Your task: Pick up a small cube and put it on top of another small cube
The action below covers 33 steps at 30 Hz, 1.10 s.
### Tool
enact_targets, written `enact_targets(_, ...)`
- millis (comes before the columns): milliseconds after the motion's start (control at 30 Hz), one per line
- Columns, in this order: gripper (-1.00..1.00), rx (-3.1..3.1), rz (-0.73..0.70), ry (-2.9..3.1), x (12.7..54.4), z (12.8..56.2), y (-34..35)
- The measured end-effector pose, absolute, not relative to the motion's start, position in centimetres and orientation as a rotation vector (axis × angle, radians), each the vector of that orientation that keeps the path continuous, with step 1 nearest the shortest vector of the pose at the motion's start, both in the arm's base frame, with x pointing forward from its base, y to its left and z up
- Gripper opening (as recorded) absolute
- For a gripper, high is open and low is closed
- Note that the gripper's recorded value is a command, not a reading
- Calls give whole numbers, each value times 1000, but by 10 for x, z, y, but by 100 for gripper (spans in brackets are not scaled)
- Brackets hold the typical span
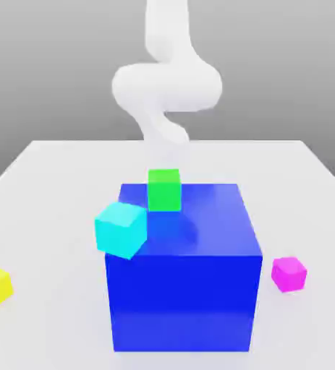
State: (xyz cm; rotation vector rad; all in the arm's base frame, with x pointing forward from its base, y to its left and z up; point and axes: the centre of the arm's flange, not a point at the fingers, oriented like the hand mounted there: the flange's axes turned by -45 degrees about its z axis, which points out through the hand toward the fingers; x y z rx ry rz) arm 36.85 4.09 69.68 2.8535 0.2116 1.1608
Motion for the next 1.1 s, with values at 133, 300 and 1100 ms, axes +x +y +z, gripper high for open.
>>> enact_targets(133,0,2851,1020,515,407,637,112)
enact_targets(300,0,3025,787,545,428,514,171)
enact_targets(1100,-100,3123,1,352,292,131,250)
